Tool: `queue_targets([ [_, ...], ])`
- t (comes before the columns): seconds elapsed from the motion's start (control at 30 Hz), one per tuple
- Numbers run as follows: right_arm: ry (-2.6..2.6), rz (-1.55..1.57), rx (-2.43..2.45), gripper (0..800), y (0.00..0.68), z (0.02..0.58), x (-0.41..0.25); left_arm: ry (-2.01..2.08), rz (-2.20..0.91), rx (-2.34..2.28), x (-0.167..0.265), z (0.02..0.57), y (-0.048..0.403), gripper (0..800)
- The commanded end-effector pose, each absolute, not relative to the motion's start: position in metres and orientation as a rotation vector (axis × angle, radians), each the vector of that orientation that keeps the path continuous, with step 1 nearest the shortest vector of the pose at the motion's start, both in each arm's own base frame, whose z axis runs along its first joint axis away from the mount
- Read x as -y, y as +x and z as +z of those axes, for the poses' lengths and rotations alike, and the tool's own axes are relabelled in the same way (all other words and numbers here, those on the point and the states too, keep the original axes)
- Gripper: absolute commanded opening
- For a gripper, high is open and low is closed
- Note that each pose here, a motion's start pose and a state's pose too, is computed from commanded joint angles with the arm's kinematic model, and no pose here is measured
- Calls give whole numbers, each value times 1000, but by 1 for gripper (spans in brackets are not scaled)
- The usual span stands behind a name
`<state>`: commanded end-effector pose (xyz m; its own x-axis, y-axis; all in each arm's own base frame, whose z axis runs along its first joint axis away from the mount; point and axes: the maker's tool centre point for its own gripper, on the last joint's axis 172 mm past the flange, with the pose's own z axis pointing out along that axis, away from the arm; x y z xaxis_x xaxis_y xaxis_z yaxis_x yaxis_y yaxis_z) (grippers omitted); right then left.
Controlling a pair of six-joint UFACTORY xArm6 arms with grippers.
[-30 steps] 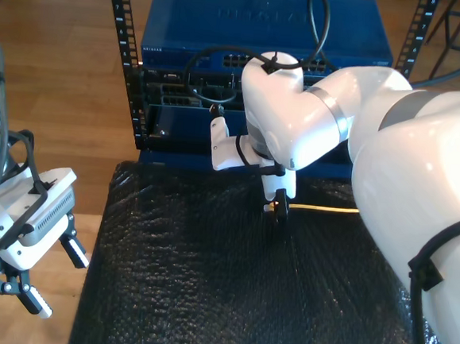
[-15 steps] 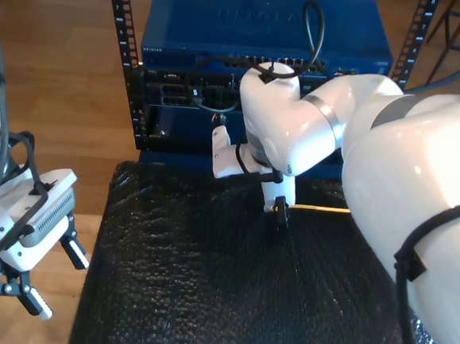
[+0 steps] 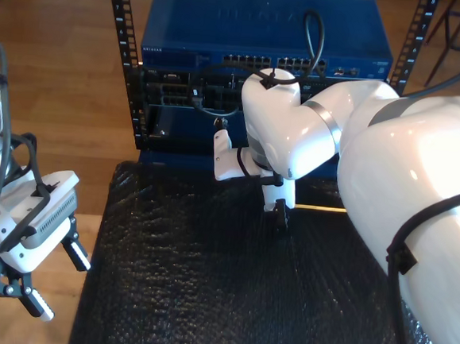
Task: Grab the cable and plug it in
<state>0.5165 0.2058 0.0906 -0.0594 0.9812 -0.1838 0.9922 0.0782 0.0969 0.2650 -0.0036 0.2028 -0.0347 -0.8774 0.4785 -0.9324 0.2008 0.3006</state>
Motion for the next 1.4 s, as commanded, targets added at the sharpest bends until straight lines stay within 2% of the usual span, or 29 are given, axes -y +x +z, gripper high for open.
queue_targets([
  [0.73, 2027, -80, -2129, 593, 528, 87, -197, 1677, 123, 1907, 4, 201, 262, 800],
  [1.4, 2030, -88, -2129, 432, 528, 83, -197, 1676, 121, 1904, 4, 200, 261, 800],
])
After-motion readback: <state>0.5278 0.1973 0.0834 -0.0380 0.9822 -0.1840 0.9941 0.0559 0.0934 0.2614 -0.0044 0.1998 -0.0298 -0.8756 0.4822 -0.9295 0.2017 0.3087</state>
